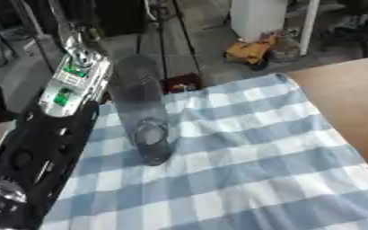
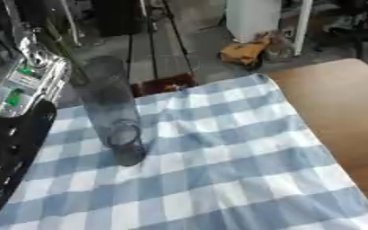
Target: Arrange flowers into the vase.
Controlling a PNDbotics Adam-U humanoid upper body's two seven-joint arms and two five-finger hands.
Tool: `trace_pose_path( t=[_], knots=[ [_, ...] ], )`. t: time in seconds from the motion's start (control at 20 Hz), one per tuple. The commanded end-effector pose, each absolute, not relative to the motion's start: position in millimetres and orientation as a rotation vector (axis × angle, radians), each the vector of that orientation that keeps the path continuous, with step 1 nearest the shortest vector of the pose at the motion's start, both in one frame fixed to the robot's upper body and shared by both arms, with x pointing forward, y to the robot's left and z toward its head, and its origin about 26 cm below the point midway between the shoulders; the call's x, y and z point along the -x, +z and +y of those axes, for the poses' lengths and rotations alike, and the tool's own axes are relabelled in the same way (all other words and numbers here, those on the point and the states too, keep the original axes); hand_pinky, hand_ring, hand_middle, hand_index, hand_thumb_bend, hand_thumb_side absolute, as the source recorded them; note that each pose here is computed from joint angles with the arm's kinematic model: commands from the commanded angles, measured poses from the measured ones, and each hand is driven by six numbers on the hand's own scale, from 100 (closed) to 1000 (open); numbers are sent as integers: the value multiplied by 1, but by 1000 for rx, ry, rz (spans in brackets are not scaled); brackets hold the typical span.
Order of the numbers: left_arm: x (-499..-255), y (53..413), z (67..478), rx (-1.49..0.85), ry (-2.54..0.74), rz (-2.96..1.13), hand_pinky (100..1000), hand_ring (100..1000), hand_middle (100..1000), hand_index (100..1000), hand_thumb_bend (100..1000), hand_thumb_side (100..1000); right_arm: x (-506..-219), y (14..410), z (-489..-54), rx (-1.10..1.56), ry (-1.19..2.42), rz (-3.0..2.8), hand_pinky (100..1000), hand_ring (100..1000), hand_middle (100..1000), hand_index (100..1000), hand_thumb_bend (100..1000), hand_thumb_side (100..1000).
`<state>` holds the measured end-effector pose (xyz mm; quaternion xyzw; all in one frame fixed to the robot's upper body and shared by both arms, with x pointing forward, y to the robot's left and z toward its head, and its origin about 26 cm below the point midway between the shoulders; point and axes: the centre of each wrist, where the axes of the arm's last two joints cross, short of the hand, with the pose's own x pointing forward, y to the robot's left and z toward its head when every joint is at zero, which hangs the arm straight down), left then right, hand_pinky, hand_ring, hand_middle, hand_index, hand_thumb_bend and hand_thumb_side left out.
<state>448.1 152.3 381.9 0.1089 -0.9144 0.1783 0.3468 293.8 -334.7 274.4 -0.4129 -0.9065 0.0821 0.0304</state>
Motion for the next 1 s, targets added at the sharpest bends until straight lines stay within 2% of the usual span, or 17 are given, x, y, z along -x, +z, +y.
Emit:
trace_pose_path(
  t=[0.05,0.1,0.2,0.45,0.7,1.0],
  knots=[
    [-445,394,159,-311,464,-2394,100,100,120,100,270,723,-290,282,-336,1308,254,-2813,793,783,666,813,100,985],
    [-445,394,159,-316,459,-2392,100,136,181,100,283,741,-290,282,-336,1310,250,-2811,793,783,666,813,100,984],
    [-445,393,159,-321,450,-2388,100,172,211,109,307,776,-290,282,-336,1312,244,-2810,793,783,666,813,100,984],
    [-447,391,160,-323,461,-2364,100,198,238,130,289,847,-290,282,-337,1318,232,-2810,793,782,666,813,100,983],
    [-450,386,163,-343,466,-2339,100,210,251,164,233,877,-289,282,-337,1326,222,-2807,793,782,665,812,100,984],
    [-454,380,170,-419,421,-2295,100,238,278,176,229,904,-289,281,-338,1330,215,-2804,793,782,665,813,100,985]
  ],
)
